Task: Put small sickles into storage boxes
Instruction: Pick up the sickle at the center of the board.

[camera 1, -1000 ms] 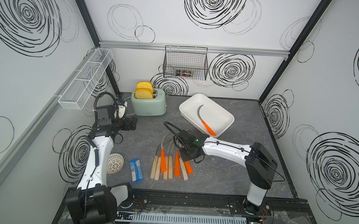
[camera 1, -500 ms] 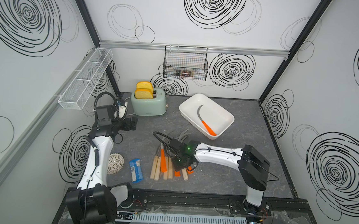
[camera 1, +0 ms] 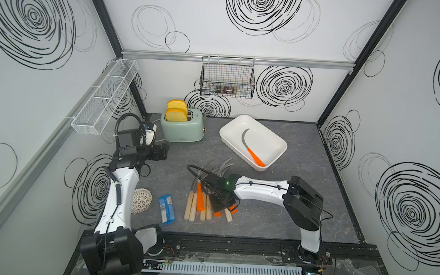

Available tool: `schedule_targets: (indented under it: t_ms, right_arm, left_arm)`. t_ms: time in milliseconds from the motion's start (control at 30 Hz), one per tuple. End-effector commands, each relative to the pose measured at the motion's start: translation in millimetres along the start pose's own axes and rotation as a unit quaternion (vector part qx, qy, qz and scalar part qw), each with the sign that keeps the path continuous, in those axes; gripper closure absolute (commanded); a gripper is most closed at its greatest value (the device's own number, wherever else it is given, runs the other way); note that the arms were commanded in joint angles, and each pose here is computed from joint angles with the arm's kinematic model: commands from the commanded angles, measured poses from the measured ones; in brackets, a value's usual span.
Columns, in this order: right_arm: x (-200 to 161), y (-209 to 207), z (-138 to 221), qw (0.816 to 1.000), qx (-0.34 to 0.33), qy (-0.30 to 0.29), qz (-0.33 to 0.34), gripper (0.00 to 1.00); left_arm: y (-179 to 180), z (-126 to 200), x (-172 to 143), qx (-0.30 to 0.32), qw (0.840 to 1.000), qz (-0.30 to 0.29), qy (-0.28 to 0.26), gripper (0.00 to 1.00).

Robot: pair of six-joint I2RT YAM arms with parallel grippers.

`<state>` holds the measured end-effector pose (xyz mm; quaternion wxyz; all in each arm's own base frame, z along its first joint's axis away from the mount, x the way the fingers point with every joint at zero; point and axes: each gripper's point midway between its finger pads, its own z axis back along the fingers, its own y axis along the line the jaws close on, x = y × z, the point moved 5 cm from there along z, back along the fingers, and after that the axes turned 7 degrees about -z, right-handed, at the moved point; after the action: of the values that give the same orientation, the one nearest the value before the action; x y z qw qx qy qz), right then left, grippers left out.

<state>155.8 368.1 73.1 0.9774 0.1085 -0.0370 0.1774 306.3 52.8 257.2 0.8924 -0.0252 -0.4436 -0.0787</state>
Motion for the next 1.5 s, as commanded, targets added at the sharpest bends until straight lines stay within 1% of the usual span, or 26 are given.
schedule_targets:
  t_ms: [0,200,500,633,833,1000,1100,1200,1300,1333,1400,1467]
  right_arm:
    - [-1.1,-2.9,-3.1,1.0,-0.022,0.008,-0.01,0.54]
    - [0.6,-5.1,-6.8,0.999,-0.033,0.004,-0.014,0.54]
    - [-2.9,-13.8,-22.9,0.998,-0.064,0.014,-0.024,0.55]
    - [-4.8,-18.0,-31.0,0.996,-0.075,0.017,-0.032,0.57]
    - [-8.4,-23.1,-43.7,0.995,-0.087,0.025,-0.042,0.65]
    - [-11.1,-26.4,-46.4,0.995,-0.087,0.023,-0.045,0.69]
    - [-12.0,-28.8,-46.4,0.995,-0.091,0.02,-0.046,0.76]
    - [-12.2,-29.6,-46.4,0.995,-0.089,0.017,-0.044,0.85]
    - [-10.6,-28.1,-43.8,0.996,-0.083,0.011,-0.041,0.9]
    - [-10.0,-27.9,-42.7,0.996,-0.082,0.008,-0.04,0.95]
    - [-9.2,-25.4,-39.6,0.996,-0.077,0.002,-0.034,1.0]
    - [-8.1,-25.2,-36.5,0.997,-0.076,-0.002,-0.032,1.0]
  left_arm:
    - [-4.4,4.0,9.6,-0.011,1.0,-0.01,-0.025,0.04]
    - [-6.5,4.0,11.1,-0.015,0.999,-0.013,-0.025,0.04]
    - [-9.4,1.3,9.8,-0.019,0.999,-0.012,-0.025,0.04]
    - [-11.9,-0.3,9.7,-0.023,0.999,-0.012,-0.024,0.04]
    - [-15.0,-1.5,11.3,-0.027,0.999,-0.014,-0.026,0.04]
    - [-16.9,-1.6,13.4,-0.027,0.999,-0.017,-0.028,0.04]
    - [-17.3,-2.6,13.3,-0.027,0.999,-0.017,-0.028,0.04]
    - [-17.7,-3.1,14.2,-0.026,0.999,-0.018,-0.028,0.04]
    - [-18.6,-2.7,15.1,-0.027,0.999,-0.018,-0.029,0.04]
    - [-18.4,-2.5,15.7,-0.026,0.999,-0.018,-0.03,0.04]
    - [-18.9,-1.9,16.5,-0.025,0.999,-0.02,-0.031,0.04]
    - [-19.3,-2.2,17.0,-0.025,0.999,-0.02,-0.031,0.04]
